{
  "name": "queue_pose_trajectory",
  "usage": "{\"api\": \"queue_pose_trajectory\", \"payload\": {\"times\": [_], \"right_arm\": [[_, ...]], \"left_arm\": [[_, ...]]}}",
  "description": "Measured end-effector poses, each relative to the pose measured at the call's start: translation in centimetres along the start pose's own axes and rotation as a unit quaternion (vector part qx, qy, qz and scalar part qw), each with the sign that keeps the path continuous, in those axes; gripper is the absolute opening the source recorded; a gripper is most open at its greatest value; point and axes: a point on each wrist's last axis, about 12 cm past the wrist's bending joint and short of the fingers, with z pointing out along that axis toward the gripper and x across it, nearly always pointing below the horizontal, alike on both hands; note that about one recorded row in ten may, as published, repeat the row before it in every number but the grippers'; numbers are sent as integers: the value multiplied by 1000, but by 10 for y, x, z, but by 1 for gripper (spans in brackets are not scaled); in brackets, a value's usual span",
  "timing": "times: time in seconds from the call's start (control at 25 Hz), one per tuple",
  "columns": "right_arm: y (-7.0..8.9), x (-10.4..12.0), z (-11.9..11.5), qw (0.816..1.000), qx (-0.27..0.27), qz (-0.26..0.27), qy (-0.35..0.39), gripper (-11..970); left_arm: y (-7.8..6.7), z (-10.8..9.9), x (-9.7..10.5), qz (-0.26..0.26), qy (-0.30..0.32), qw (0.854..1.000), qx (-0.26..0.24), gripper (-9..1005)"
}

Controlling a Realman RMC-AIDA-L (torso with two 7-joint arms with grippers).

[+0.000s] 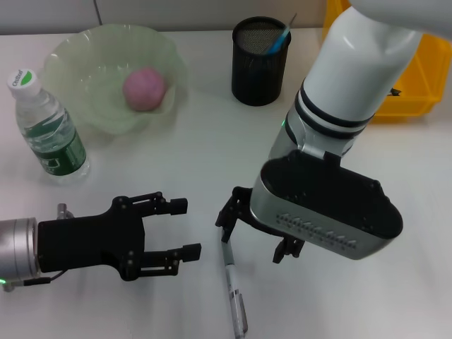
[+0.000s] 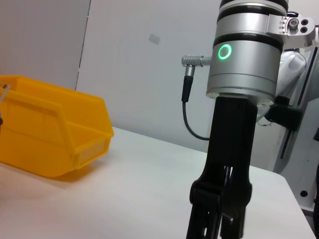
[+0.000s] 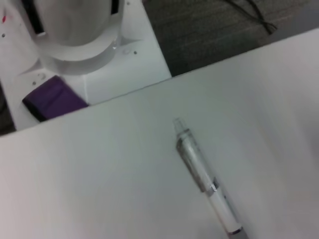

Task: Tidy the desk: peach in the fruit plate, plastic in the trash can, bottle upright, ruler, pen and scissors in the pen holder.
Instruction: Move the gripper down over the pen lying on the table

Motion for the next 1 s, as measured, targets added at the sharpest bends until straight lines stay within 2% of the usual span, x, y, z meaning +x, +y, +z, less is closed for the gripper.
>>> {"api": "queue_pose_trajectory", "payload": {"times": [0.08, 0.12, 0.16, 0.24, 0.32, 0.48, 0.52, 0.56, 0.84, 1.0], "right_arm": [[1, 0, -4, 1000, 6, 30, -7, 777], [5, 2, -8, 998, 17, 66, -18, 777], [5, 2, -8, 998, 17, 66, -18, 777], [12, 5, -16, 992, 46, 116, -37, 776], [20, 9, -25, 982, 86, 157, -60, 776], [40, 16, -37, 960, 128, 229, -100, 776], [51, 22, -39, 946, 143, 265, -118, 776], [51, 22, -39, 946, 143, 265, -118, 776], [96, 45, -35, 879, 207, 383, -193, 776], [134, 59, -27, 817, 266, 450, -245, 776]], "left_arm": [[1, -1, -1, 2, -1, 1000, -2, 782], [3, -2, -3, 5, -3, 1000, -4, 782], [3, -2, -3, 5, -3, 1000, -4, 782], [4, -2, -5, 8, -5, 1000, -6, 782], [5, -4, -7, 12, -8, 1000, -9, 782], [8, -10, -10, 15, -12, 1000, -19, 782], [9, -10, -11, 15, -12, 1000, -18, 782], [9, -11, -12, 13, -14, 1000, -17, 782], [8, -11, -13, 7, -18, 1000, -14, 782], [6, -7, -12, 9, -22, 1000, -8, 782]]}}
